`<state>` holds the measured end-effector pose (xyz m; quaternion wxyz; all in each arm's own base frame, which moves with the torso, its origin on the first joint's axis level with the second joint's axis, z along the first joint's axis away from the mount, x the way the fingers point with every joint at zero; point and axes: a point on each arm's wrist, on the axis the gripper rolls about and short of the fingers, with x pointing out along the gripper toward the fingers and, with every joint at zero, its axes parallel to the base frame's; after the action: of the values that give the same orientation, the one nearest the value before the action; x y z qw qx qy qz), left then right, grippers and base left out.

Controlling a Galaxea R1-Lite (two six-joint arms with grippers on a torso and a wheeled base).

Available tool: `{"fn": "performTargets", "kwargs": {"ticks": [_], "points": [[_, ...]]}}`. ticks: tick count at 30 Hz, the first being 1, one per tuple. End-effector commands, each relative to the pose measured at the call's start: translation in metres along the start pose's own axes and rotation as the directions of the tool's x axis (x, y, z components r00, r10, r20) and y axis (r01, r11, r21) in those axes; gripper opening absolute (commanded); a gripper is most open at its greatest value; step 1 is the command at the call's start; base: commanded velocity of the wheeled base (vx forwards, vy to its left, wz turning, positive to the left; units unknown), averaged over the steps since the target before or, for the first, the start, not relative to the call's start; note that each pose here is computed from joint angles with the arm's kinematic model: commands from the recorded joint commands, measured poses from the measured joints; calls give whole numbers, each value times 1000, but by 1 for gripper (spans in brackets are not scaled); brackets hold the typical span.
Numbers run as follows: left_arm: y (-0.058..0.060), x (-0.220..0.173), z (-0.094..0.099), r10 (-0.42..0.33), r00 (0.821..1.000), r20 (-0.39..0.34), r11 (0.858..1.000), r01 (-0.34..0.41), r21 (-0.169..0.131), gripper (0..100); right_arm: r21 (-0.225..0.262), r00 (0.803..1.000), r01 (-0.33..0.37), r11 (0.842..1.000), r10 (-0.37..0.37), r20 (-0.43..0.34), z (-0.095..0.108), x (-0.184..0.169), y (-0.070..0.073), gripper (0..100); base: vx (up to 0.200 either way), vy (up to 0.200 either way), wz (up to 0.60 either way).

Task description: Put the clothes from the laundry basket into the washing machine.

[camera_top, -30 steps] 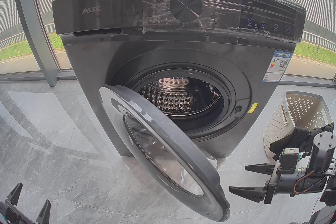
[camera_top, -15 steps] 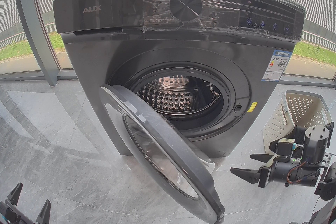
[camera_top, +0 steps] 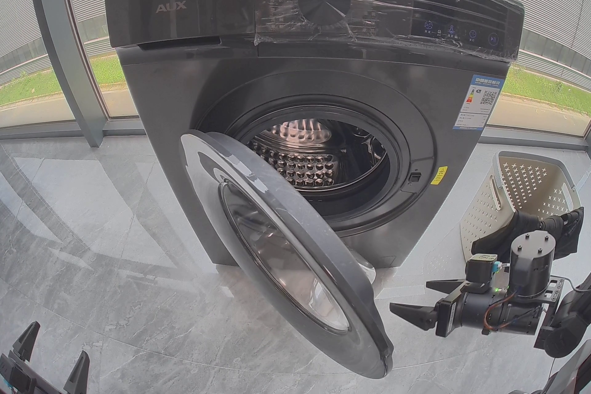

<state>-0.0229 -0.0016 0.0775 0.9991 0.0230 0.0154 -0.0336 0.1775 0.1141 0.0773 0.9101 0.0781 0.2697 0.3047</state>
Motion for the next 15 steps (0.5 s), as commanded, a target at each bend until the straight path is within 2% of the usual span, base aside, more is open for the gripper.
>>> {"fn": "performTargets", "kwargs": {"ticks": [1,7,15], "points": [[0,0,-5,0,1000,0,1000,0,-1,100,-33,996,-69,997,68,-56,-17,2,14,100,0,0,0],[0,0,-5,0,1000,0,1000,0,-3,100,-73,987,-159,985,157,-32,-23,0,29,100,0,0,0],[0,0,-5,0,1000,-1,1000,0,-3,100,-66,991,-132,989,133,3,-27,15,22,100,0,0,0]]}}
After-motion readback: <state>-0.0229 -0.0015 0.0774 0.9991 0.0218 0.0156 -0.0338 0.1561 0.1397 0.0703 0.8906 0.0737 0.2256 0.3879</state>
